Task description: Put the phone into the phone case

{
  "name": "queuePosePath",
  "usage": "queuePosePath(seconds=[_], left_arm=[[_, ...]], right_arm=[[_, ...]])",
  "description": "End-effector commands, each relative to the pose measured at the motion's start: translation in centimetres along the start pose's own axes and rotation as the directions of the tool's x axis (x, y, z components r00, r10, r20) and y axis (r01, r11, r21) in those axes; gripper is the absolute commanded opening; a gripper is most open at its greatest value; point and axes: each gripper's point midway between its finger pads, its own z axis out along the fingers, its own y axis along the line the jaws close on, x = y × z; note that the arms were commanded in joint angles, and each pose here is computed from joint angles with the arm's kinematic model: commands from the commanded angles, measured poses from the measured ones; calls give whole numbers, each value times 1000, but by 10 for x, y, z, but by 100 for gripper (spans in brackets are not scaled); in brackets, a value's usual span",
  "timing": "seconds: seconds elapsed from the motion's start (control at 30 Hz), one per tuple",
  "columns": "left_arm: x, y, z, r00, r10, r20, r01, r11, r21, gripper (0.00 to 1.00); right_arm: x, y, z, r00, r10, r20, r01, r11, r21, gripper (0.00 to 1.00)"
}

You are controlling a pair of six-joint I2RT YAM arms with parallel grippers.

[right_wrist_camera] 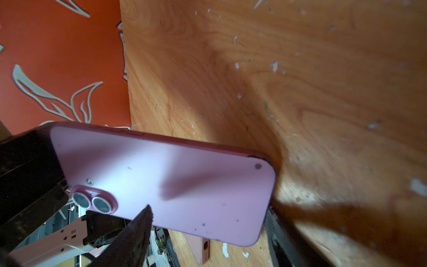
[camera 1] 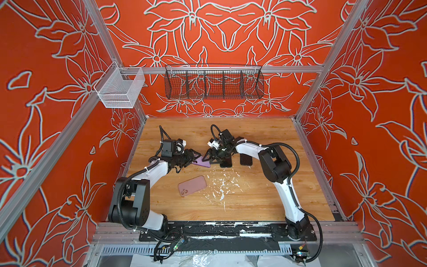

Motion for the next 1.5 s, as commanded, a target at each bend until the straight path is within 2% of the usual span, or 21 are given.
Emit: queuePosePath(seconds=[0.0, 0.1, 0.33, 0.9, 1.13, 1.27, 1.47], left_arm=[[0, 0, 3, 1000, 7, -9, -7, 1000, -8, 51], [-1, 3, 6, 1000, -1, -13, 1, 1000, -14, 45], [-2, 10, 8, 1000, -17, -8, 17, 999, -39, 39], [-6, 11, 9, 1000, -26, 1, 26, 998, -51, 9], [-7, 3, 1, 1000, -20, 23, 21, 999, -41, 6], [-12, -11, -10, 999, -21, 43, 23, 999, -30, 6], [-22, -31, -35, 996, -42, 79, 47, 996, -71, 7]], right_arm=[[24, -36, 21, 995, 82, -63, -77, 994, 74, 78], [25, -36, 21, 995, 80, -66, -75, 994, 76, 78], [27, -37, 21, 995, 78, -69, -72, 994, 79, 78], [29, -35, 19, 995, 69, -71, -64, 996, 68, 77], [23, -19, 6, 999, 28, -41, -26, 998, 56, 77], [15, 6, -19, 999, -51, 18, 50, 996, 71, 77], [12, 36, -68, 976, -194, 97, 170, 962, 213, 77]])
